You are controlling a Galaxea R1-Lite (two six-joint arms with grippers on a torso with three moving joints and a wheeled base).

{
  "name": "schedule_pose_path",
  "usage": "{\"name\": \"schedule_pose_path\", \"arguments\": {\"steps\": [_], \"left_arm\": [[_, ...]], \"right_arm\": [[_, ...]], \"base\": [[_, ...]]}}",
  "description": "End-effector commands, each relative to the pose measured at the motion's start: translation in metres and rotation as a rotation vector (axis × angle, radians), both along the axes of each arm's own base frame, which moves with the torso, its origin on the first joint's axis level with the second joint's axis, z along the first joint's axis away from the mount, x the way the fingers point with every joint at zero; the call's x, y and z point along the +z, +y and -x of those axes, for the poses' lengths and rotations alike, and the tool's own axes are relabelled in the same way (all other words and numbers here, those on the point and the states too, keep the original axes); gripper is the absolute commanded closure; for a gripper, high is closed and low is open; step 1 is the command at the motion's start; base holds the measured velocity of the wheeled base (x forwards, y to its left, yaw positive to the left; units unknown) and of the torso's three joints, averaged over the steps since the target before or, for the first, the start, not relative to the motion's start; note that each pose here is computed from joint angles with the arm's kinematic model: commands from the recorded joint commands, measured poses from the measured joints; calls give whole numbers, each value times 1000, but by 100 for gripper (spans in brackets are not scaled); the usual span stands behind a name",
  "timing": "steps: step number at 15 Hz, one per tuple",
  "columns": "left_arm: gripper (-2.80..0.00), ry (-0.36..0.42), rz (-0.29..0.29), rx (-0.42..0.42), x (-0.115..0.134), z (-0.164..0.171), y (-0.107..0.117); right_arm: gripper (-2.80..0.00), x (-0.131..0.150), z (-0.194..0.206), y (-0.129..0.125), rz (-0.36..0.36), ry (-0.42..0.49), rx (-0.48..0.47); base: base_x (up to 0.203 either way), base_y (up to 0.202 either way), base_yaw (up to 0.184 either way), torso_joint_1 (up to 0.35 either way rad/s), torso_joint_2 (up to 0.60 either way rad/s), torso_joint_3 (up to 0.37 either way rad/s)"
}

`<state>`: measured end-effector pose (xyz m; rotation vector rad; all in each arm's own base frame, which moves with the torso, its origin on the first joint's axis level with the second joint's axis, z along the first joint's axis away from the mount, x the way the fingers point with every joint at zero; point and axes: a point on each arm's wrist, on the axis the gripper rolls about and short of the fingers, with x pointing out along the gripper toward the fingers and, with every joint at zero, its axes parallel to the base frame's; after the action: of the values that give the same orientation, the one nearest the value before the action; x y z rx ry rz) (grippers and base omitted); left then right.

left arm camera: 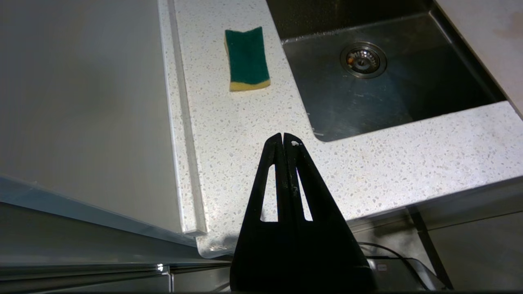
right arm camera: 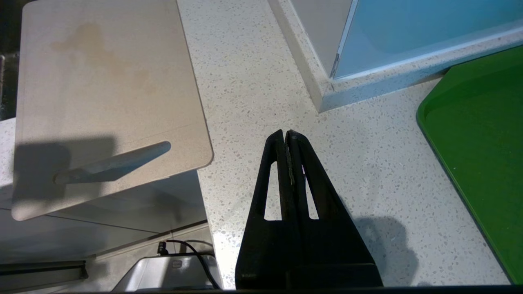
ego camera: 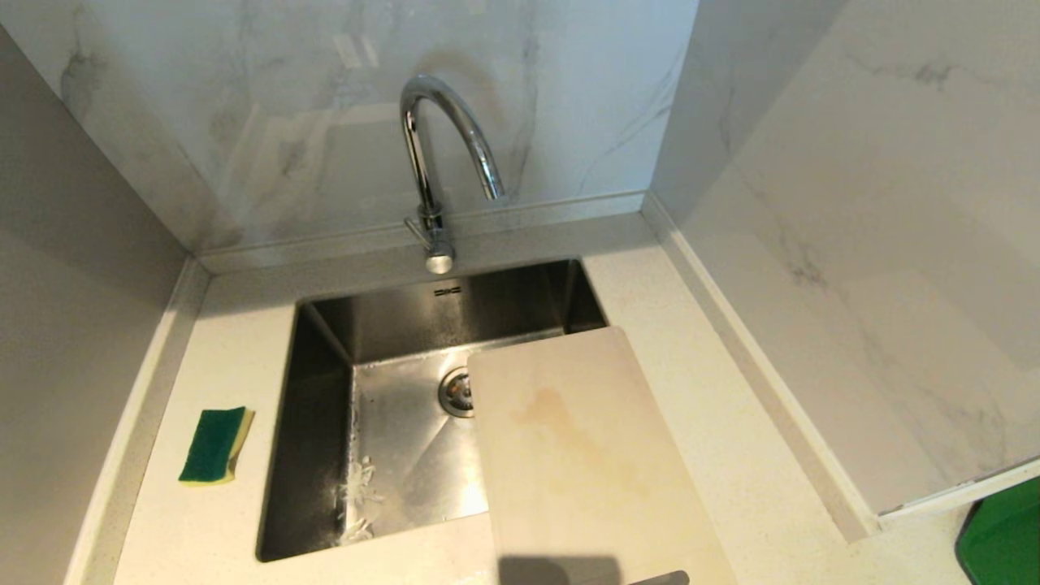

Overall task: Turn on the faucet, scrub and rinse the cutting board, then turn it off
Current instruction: Turn on the tap

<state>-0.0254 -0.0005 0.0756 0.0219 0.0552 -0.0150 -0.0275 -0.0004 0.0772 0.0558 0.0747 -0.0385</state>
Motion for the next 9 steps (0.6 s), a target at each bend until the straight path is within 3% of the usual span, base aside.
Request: {"name": "schedule_pose_path", "arguments": {"steps": [1, 9], "left_arm": [[0, 1, 1, 1, 0, 0, 0], [0, 1, -5, -1, 0, 0, 0]], "right_arm": [[0, 0, 0, 0, 0, -1, 0], [0, 0, 0, 0, 0, 1, 0]], "base": [[0, 0, 0, 0, 0, 0], [0, 0, 0, 0, 0, 0]]}}
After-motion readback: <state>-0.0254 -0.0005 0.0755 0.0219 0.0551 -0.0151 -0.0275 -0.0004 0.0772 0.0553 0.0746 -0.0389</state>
